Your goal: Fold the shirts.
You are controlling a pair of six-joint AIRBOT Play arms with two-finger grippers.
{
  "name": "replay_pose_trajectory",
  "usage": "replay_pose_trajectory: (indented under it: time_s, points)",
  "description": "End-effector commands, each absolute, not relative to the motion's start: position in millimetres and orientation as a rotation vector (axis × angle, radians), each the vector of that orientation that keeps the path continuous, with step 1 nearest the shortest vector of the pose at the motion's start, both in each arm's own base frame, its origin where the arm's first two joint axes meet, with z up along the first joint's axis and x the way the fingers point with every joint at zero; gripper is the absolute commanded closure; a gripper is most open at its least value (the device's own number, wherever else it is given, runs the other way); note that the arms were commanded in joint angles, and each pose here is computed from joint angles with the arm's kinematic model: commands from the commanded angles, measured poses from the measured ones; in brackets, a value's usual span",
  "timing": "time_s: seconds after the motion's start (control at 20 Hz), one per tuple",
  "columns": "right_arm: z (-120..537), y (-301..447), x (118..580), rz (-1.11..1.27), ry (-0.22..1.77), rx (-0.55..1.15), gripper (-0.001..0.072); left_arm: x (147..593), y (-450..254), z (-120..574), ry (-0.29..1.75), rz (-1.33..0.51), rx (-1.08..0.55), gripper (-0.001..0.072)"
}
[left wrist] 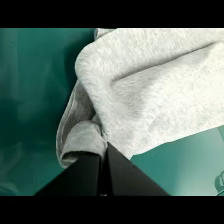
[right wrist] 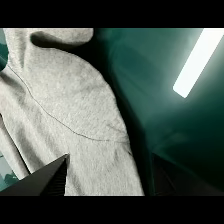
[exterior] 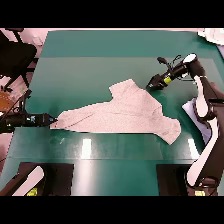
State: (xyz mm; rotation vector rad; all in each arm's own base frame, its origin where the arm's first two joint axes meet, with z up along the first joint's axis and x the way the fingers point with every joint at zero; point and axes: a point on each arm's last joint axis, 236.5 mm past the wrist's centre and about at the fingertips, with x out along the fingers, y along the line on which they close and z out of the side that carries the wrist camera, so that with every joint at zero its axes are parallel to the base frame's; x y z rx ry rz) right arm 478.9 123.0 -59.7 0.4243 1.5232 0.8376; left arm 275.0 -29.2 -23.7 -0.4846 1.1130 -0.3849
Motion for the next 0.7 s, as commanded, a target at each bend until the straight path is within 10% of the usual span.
replay_pose_trajectory:
  time_s: [0.0, 0.45, 0.65]
  points:
    - [-67, 128, 473, 0.833, 1.569, 0.435, 0.0146, 276, -33, -21, 1.106, -0.397, -0.504, 0.068]
    - [-79, 140, 459, 0.841, 1.621, 0.514, 0.0216, 281, -38, -14, 1.078, -0.408, -0.539, 0.068]
    - [-77, 150, 460, 0.865, 1.607, 0.513, 0.0535, 287, -41, -8, 1.047, -0.414, -0.571, 0.0681]
